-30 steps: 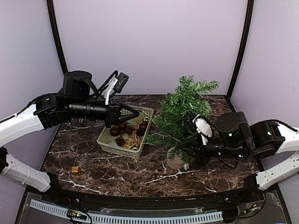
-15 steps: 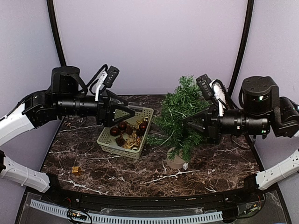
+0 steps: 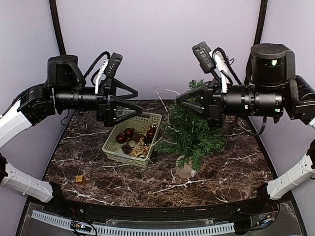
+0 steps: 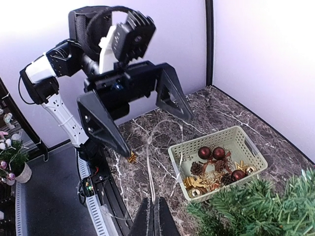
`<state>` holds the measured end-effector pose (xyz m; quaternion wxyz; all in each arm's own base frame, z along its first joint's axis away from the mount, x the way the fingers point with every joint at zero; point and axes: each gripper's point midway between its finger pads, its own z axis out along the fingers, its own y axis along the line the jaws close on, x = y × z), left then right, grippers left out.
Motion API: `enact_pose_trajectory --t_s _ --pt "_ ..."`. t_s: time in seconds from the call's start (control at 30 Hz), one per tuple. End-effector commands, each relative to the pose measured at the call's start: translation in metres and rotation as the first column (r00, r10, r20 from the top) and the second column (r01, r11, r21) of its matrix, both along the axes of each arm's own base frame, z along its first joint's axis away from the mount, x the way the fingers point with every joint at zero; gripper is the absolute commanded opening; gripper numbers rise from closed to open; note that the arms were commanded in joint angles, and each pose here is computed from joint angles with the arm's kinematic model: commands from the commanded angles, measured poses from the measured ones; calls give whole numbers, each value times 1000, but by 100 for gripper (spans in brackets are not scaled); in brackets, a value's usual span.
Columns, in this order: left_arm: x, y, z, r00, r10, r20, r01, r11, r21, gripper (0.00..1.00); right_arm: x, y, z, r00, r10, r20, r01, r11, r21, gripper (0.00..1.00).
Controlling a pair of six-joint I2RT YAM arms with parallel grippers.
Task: Decorate the small christmas tree
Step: Wrap the side of the string light in the gap of the branches.
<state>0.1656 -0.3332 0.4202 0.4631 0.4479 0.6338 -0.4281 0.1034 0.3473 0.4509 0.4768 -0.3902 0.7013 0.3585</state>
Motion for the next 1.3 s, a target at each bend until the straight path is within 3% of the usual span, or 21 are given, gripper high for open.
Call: enact_pose_trajectory --t_s 0.0,0.2,0.43,0.63,0.83,1.07,1.13,1.27 --pt "-14 -16 -1 989 -151 -9 150 988 -21 98 -4 20 35 995 44 85 -50 996 77 0" --pt "-31 -24 -5 962 -271 -42 268 962 -53 99 14 28 48 989 -46 141 32 995 99 0" --pt "-31 -26 -13 957 -283 -62 279 958 -65 99 20 37 53 983 -79 166 58 990 128 0" --pt "6 -27 2 996 -69 -48 63 991 -115 99 19 43 53 979 -63 192 37 990 134 0" --pt "6 -35 20 991 -111 -73 92 969 -230 99 21 45 49 978 -69 196 44 991 128 0" --pt "10 -47 21 984 -143 -110 110 958 -263 99 21 47 48 976 -69 205 40 989 141 0" --pt "10 -51 23 981 -159 -114 123 953 -277 92 21 47 47 975 -72 209 42 988 146 0" --pt "19 -58 15 980 -138 -146 94 957 -274 68 22 47 50 974 -76 214 41 986 162 0"
